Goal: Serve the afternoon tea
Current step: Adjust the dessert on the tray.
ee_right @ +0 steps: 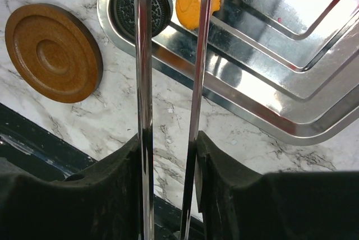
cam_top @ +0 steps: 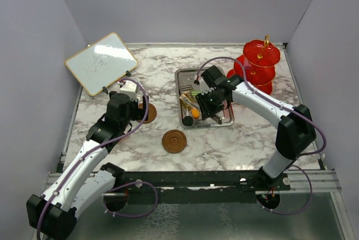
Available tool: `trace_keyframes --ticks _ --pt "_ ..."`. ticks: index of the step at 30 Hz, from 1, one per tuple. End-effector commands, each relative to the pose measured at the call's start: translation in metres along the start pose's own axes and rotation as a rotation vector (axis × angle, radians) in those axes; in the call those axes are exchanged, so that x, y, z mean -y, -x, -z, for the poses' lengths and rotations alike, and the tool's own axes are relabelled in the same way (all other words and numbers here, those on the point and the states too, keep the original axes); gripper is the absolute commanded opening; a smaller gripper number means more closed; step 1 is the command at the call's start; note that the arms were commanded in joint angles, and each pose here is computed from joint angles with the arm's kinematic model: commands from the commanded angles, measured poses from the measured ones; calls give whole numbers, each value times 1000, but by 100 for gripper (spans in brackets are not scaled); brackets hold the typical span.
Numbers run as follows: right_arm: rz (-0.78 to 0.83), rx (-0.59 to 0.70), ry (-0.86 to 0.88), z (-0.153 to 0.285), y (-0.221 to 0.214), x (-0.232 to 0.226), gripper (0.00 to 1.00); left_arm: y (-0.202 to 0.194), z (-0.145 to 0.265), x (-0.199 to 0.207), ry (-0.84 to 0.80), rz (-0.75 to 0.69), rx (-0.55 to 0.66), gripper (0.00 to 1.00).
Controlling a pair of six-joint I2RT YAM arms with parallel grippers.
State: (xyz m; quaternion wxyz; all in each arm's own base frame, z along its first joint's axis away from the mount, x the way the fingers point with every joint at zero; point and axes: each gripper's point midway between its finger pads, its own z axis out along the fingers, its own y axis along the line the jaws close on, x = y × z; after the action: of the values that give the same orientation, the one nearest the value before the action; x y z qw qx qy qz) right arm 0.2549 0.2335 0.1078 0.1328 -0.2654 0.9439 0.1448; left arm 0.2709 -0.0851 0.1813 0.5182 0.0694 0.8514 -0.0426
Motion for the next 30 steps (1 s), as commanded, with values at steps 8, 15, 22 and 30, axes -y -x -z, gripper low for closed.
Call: trace_keyframes --ticks 8,15,22,30 --pt "31 38 -102 18 22 15 37 17 4 -1 5 6 37 99" --pt "52 20 -88 19 19 12 39 16 3 -1 3 6 35 99" --pt "63 3 -73 16 16 11 40 16 3 0 1 5 33 99" --pt "66 -16 -70 10 13 12 35 17 3 -1 2 5 36 99"
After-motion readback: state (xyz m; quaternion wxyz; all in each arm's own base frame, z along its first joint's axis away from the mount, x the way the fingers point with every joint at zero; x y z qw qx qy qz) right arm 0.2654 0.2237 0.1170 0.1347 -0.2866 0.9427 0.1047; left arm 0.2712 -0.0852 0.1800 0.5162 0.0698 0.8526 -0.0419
